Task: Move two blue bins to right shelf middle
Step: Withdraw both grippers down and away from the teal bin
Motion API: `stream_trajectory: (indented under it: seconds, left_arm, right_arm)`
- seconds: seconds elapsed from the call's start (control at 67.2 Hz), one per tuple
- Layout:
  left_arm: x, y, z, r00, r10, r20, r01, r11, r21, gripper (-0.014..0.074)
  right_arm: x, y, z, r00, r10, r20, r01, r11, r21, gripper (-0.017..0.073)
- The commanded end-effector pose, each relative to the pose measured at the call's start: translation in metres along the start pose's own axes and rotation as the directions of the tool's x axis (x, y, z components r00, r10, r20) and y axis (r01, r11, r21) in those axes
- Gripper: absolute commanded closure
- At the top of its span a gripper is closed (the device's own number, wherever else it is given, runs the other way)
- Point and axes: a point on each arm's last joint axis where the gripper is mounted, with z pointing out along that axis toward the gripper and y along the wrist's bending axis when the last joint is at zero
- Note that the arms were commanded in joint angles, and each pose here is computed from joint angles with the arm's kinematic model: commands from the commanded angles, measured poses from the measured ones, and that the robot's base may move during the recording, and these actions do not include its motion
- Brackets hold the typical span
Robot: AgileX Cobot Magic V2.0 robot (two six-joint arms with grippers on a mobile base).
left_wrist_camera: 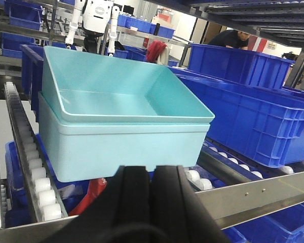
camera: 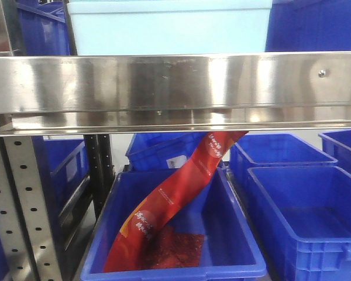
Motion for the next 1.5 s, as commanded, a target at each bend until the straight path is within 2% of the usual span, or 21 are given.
stream_trajectory:
  seconds: [0.0, 0.119, 0.223, 0.312, 0.416, 0.506, 0.714, 0.996, 1.071, 1.115, 1.487]
  left_arm:
    - [-0.001, -0.001, -0.002, 1.0, 0.003, 0.016, -0.003, 1.0, 0.011, 0.0704]
    - [-0.001, -0.001, -0.002, 1.0, 0.003, 0.016, -0.003, 1.0, 0.011, 0.0704]
    - [-0.001, -0.001, -0.002, 1.0, 0.003, 0.016, -0.003, 1.0, 0.011, 0.0704]
    - [-0.001, -0.001, -0.002, 1.0, 0.003, 0.016, -0.003, 1.0, 0.011, 0.0704]
    - [-0.001, -0.001, -0.002, 1.0, 0.003, 0.016, -0.003, 1.0, 0.011, 0.0704]
    - [-0.001, -0.001, -0.002, 1.0, 0.003, 0.016, -0.003, 1.0, 0.011, 0.0704]
    - [-0.001, -0.001, -0.002, 1.0, 0.003, 0.016, -0.003, 1.0, 0.011, 0.0704]
    - [-0.001, -0.001, -0.002, 1.0, 0.003, 0.016, -0.003, 1.0, 0.011, 0.0704]
    - [-0.001, -0.001, -0.002, 1.0, 0.003, 0.014, -0.003, 1.0, 0.01, 0.0704]
    - [-0.002, -0.001, -0.002, 1.0, 0.003, 0.019, -0.003, 1.0, 0.012, 0.0704]
    - [-0.002, -0.001, -0.002, 1.0, 0.003, 0.023, -0.003, 1.0, 0.014, 0.0704]
  right_arm:
    - [-0.003, 0.001, -0.002, 1.0, -0.004, 0.026, 0.004, 1.0, -0.007, 0.0726]
    - [0.001, -0.003, -0.003, 1.0, -0.001, 0.012, 0.001, 1.0, 0.022, 0.0726]
    - [0.013, -0.013, -0.014, 0.992, -0.122, 0.039, 0.117, 0.987, 0.111, 0.0726]
    - [0.026, -0.02, -0.026, 0.983, -0.163, 0.079, 0.145, 0.969, 0.198, 0.0726]
    - [0.051, -0.027, -0.038, 0.986, -0.159, 0.047, 0.14, 0.951, 0.274, 0.0726]
    - [0.072, -0.029, -0.047, 0.987, -0.156, 0.025, 0.141, 0.941, 0.306, 0.0726]
    - [0.112, -0.029, -0.065, 0.988, -0.153, 0.004, 0.142, 0.928, 0.343, 0.0726]
    - [0.159, -0.027, -0.079, 0.989, -0.146, 0.0, 0.137, 0.929, 0.343, 0.0726]
    - [0.157, -0.027, -0.08, 0.988, -0.149, 0.023, 0.132, 0.929, 0.345, 0.0726]
    - [0.161, -0.028, -0.079, 0.99, -0.138, -0.009, 0.132, 0.93, 0.342, 0.0726]
    - [0.162, -0.027, -0.079, 0.991, -0.131, -0.026, 0.132, 0.932, 0.337, 0.0726]
